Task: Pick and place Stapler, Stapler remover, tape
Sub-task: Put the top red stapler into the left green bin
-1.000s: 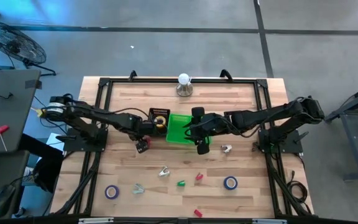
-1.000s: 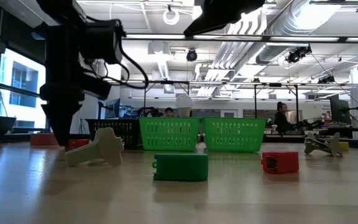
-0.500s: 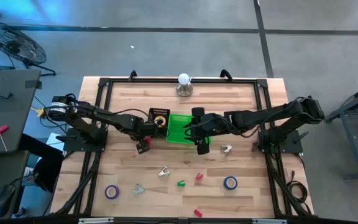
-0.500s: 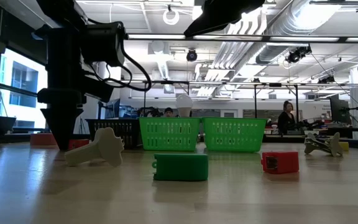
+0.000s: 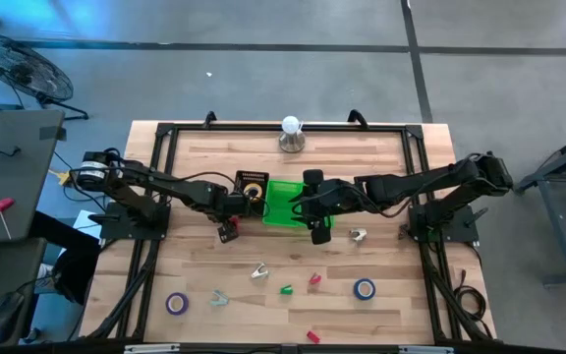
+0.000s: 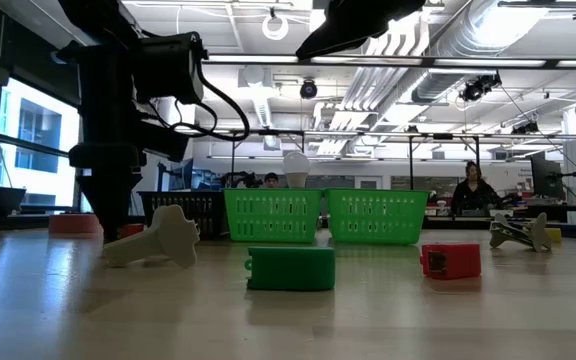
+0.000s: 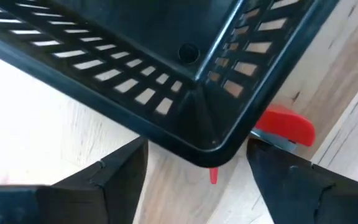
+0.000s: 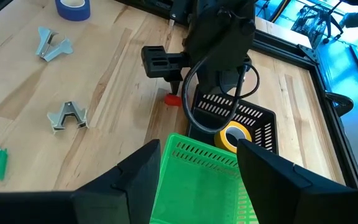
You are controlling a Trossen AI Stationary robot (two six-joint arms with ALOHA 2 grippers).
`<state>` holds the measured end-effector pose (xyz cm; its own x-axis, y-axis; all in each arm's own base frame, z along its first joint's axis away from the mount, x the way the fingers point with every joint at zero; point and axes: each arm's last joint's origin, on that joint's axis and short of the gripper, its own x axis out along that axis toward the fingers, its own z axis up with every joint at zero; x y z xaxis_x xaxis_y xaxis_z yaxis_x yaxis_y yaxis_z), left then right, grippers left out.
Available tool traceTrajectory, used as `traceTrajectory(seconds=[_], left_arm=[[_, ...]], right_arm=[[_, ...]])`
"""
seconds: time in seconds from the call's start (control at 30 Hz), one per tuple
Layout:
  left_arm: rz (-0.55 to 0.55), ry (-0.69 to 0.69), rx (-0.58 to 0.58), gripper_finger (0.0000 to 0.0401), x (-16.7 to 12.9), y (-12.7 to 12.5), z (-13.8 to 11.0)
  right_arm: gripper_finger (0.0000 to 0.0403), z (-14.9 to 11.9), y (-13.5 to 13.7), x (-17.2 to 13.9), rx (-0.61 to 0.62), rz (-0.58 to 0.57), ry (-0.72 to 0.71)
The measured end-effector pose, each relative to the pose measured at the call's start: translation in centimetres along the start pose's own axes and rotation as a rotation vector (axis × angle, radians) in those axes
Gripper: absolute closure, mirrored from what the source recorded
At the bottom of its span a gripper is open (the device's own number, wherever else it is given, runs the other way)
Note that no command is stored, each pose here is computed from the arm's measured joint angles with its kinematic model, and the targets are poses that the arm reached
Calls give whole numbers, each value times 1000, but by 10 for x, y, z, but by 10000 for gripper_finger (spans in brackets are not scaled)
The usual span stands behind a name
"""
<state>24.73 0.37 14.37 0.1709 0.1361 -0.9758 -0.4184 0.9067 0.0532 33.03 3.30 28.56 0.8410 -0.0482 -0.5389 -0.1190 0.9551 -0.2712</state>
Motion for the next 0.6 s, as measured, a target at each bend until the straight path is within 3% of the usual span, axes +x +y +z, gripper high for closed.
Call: traceTrajectory(seconds=[0.17,0.4,0.6], left_arm=[[-15,-1,-1,213,0,-1,0],[-57,-6,53,375,0,-2,2],[-60,0,23,394,0,-2,2]], right_arm=[[199,0,0,0,0,0,0],[199,0,0,0,5,3,-1],[199,0,1,0,19,37,-8]])
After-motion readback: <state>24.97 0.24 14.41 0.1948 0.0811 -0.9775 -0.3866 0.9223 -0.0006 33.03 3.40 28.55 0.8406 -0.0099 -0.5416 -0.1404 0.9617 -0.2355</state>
